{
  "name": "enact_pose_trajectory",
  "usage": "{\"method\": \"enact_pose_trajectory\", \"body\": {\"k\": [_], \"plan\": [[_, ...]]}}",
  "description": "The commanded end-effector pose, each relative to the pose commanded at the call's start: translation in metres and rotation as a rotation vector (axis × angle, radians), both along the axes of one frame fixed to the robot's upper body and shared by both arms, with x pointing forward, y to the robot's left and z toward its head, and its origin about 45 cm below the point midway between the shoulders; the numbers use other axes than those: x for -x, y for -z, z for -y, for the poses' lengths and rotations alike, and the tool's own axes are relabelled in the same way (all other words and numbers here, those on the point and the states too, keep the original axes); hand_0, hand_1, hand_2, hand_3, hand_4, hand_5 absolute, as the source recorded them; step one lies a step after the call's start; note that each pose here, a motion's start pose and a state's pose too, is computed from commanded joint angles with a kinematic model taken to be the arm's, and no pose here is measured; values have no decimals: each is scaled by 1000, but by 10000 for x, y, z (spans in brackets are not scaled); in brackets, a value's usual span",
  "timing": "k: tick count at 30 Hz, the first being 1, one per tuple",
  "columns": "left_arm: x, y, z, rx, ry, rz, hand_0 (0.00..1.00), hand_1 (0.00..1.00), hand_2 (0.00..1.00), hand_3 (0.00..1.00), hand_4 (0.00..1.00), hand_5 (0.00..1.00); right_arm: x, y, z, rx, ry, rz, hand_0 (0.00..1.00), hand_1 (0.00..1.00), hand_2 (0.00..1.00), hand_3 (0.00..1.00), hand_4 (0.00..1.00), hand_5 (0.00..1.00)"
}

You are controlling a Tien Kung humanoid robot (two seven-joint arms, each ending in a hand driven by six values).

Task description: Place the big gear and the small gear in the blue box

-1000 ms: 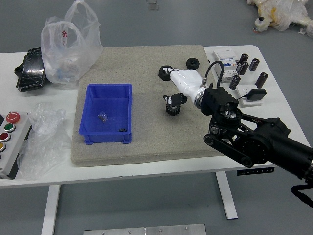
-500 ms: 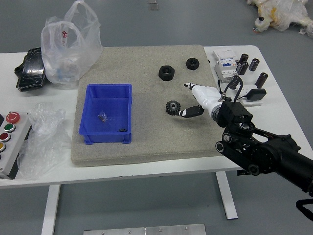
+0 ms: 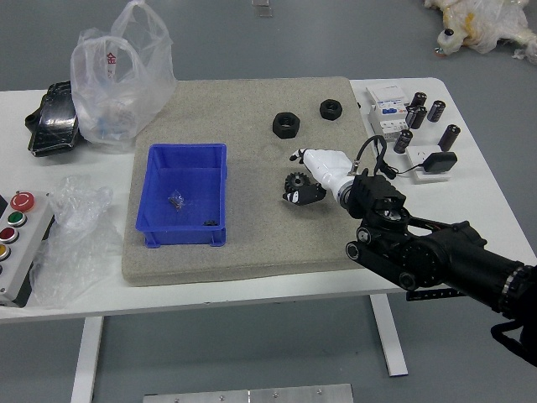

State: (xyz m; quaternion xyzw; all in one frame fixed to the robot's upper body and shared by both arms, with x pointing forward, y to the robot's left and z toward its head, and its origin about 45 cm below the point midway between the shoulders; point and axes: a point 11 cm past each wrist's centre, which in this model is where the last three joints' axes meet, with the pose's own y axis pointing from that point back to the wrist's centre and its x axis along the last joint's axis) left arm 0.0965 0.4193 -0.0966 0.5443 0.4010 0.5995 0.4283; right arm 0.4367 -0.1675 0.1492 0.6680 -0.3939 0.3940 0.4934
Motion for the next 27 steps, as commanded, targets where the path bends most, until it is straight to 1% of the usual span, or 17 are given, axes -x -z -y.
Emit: {"method": "enact_pose_trajectory", "body": {"k": [1, 2, 6, 7, 10, 12, 13, 14, 18, 19, 21, 24, 25, 27], "plan": [[-2, 0, 1, 0, 0, 1, 625, 446, 493, 643, 633, 284, -3, 24, 27, 8, 4, -8, 399, 612, 599, 649, 421, 169], [-2, 0, 2, 0, 0, 1, 626, 447, 493, 643, 633, 284, -2, 45, 48, 15, 6, -14, 369, 563, 513, 568, 247, 160], [-2, 1, 4, 1, 0, 1, 626, 447, 493, 643, 633, 284, 16, 114, 98, 33, 10, -37, 369, 563, 513, 568, 247, 160], [-2, 2, 7, 1, -1, 1, 625, 448, 493, 643, 633, 284, 25, 131, 104, 36, 9, -42, 346, 528, 466, 524, 176, 103], [-5, 3, 11, 2, 0, 2, 625, 448, 493, 643, 633, 284, 36, 138, 101, 34, 4, -43, 346, 528, 466, 524, 176, 103], [-8, 3, 13, 2, 0, 3, 625, 448, 493, 643, 633, 284, 33, 112, 90, 24, 0, -31, 346, 528, 466, 524, 176, 103], [-9, 3, 14, 2, 0, 4, 625, 448, 493, 643, 633, 284, 27, 83, 80, 16, -4, -20, 346, 528, 466, 524, 176, 103], [-10, 4, 14, 2, 0, 4, 625, 447, 493, 643, 633, 285, 20, 51, 68, 8, -8, -10, 332, 510, 428, 492, 214, 36], [-2, 6, 17, 3, 0, 3, 625, 447, 493, 643, 633, 285, -10, -153, -15, -26, -36, 49, 332, 510, 428, 492, 214, 36], [1, 6, 17, 3, -1, 2, 625, 447, 493, 643, 633, 284, -16, -221, -49, -36, -47, 69, 324, 500, 416, 483, 188, 6], [4, 6, 15, 3, -1, 2, 625, 447, 493, 643, 633, 284, -16, -345, -128, -54, -72, 102, 324, 500, 416, 483, 188, 6], [6, 5, 11, 2, -1, 1, 625, 447, 493, 643, 633, 284, 11, -531, -305, -78, -126, 148, 324, 500, 416, 483, 188, 6], [7, 5, 10, 1, -1, 1, 625, 448, 493, 643, 633, 284, 25, -571, -356, -84, -142, 157, 324, 502, 412, 482, 181, 2], [11, 5, 8, 1, -1, 0, 625, 448, 493, 643, 633, 284, 81, -668, -529, -94, -194, 178, 324, 502, 412, 482, 181, 2]]}}
